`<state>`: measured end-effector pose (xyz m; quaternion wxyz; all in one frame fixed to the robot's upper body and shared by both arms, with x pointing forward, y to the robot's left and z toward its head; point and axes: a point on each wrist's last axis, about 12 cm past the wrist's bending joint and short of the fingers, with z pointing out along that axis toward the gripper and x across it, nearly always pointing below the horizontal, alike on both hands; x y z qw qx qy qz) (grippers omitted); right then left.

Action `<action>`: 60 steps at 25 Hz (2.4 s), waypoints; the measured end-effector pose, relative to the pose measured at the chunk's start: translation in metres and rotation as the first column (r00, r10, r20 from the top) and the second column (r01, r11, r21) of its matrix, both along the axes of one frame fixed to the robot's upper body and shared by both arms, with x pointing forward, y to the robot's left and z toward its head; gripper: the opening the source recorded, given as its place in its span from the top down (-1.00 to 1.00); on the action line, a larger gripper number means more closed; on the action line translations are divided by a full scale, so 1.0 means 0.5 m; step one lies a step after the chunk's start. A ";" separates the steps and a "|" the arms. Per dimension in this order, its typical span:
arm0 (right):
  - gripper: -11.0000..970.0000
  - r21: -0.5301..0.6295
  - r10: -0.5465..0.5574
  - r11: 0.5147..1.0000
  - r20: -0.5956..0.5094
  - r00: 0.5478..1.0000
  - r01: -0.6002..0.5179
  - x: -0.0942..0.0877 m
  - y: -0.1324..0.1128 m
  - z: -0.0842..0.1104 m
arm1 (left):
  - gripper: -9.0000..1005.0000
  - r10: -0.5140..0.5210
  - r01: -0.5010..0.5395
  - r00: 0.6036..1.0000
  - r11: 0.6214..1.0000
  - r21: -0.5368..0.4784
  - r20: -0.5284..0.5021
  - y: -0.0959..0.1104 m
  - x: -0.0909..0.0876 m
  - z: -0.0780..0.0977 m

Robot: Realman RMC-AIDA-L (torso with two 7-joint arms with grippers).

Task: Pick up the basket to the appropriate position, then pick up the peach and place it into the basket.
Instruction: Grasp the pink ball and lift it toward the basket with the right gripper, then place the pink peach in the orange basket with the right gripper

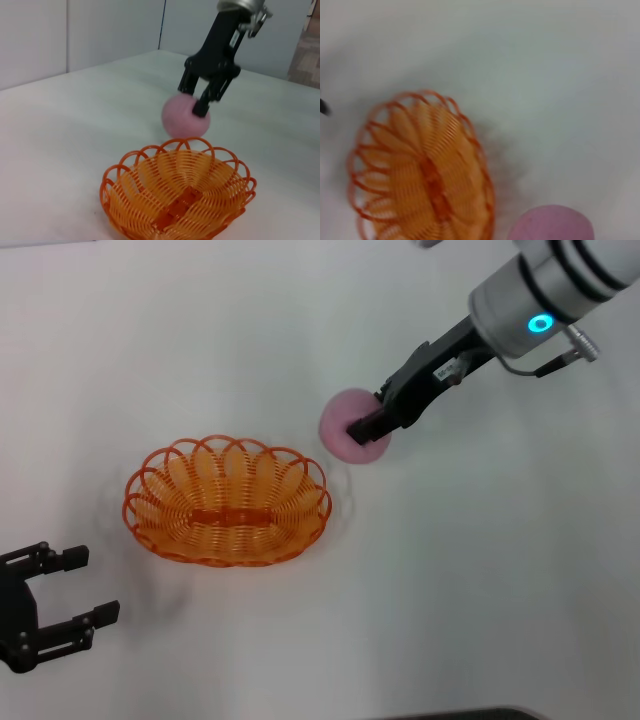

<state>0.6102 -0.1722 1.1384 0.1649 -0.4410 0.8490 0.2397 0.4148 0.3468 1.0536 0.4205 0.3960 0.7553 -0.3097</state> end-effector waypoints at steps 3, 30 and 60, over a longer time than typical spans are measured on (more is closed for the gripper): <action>0.04 0.070 0.004 0.998 -0.004 1.000 -0.004 -0.009 -0.015 0.028 | -0.44 0.002 -0.002 1.000 1.000 -0.001 -0.001 0.001 -0.001 0.000; 0.05 0.197 0.171 0.968 -0.054 0.984 -0.157 -0.035 0.079 -0.006 | -0.45 0.009 -0.009 1.000 1.000 -0.006 -0.005 0.000 0.001 0.001; -0.96 0.452 0.126 0.881 0.056 0.990 -0.138 -0.062 0.004 -0.023 | -0.45 0.030 -0.030 1.000 0.999 -0.025 -0.010 0.002 -0.004 -0.002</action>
